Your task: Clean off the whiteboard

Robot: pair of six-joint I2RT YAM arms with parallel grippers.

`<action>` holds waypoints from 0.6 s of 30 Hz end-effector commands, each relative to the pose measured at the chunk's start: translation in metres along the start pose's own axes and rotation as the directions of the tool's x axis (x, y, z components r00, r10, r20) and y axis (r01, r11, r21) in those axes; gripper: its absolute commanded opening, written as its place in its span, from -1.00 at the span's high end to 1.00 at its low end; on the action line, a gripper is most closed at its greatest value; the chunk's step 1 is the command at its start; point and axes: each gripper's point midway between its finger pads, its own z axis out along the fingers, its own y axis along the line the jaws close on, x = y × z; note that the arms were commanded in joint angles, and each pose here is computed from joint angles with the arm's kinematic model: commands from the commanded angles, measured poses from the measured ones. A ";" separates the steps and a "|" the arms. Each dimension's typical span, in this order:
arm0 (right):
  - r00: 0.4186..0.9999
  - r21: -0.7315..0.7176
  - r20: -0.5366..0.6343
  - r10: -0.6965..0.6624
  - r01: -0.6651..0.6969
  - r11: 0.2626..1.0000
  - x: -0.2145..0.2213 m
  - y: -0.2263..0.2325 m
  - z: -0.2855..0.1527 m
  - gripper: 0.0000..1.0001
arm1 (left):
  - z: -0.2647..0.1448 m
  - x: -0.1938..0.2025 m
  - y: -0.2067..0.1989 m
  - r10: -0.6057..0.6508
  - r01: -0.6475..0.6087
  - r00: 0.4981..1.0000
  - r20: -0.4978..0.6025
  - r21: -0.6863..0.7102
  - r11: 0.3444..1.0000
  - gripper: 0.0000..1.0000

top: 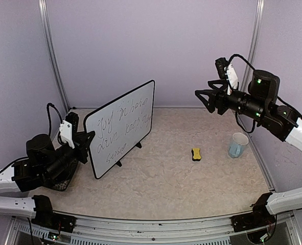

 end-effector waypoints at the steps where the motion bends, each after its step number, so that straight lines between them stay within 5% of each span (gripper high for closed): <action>1: 1.000 0.008 0.027 0.002 -0.003 1.000 -0.006 -0.003 -0.005 -0.47 | -0.001 -0.012 0.018 0.032 -0.029 0.999 0.031 -0.099 0.995 1.00; 18: 1.000 -0.002 0.023 0.006 -0.006 1.000 -0.005 -0.001 -0.003 -0.47 | -0.013 0.039 0.038 -0.003 0.006 1.000 0.016 -0.203 0.979 1.00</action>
